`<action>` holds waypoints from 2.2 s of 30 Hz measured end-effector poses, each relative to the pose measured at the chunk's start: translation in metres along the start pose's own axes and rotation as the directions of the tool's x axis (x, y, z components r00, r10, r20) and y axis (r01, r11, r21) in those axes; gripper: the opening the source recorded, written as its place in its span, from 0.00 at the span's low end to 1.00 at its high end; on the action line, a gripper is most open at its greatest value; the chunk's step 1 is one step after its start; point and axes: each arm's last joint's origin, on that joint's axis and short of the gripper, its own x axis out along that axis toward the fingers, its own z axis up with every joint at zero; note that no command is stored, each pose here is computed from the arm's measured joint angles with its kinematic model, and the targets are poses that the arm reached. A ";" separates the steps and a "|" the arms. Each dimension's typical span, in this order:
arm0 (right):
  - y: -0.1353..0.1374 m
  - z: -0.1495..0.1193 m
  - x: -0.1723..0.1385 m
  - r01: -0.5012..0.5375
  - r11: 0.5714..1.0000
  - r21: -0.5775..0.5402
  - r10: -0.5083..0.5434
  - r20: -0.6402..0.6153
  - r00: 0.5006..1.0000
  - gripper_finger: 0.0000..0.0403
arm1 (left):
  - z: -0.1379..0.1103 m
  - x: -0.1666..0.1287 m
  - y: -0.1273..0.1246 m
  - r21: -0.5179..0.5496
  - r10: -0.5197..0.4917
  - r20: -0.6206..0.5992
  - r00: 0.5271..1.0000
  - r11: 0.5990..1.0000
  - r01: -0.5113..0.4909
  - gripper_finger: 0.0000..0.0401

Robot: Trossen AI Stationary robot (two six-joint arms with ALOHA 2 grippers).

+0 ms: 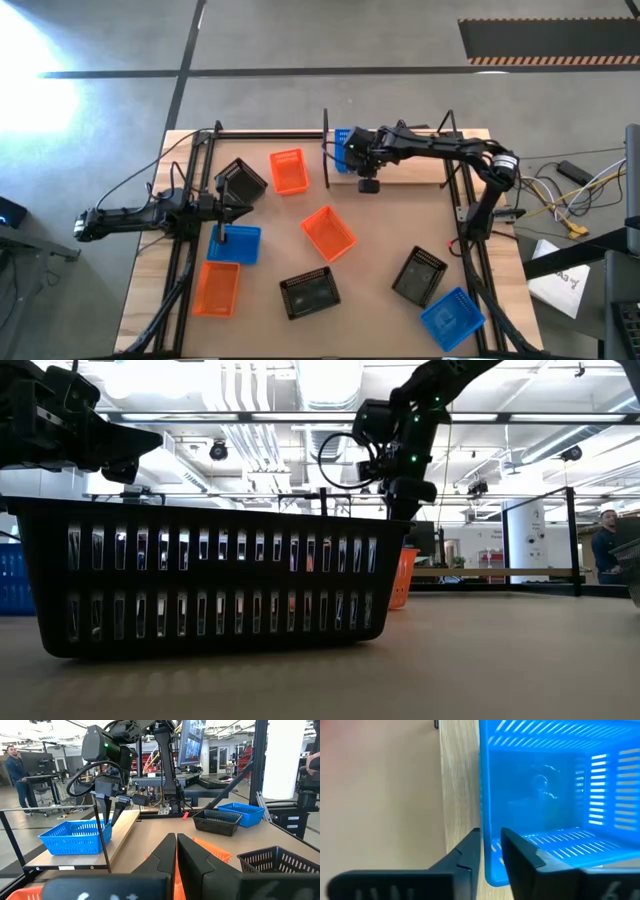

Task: Stack baskets on shelf by color
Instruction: Put the top right blue basket on the shelf, then put the middle right orange basket on the shelf

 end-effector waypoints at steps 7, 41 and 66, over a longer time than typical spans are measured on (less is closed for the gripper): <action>0.006 -0.001 -0.019 0.001 0.999 0.038 -0.003 0.047 0.999 0.31 | 0.000 0.000 0.000 0.000 0.000 0.000 1.000 1.000 0.000 0.00; 0.192 -0.052 -0.016 -0.254 0.960 -0.120 0.271 0.628 0.730 0.33 | 0.000 0.000 0.000 0.000 0.000 -0.001 1.000 1.000 0.000 0.00; 0.218 0.020 0.018 -0.219 0.894 -0.391 0.318 0.209 0.925 0.03 | 0.000 0.000 0.000 0.000 0.000 -0.001 1.000 1.000 0.000 0.00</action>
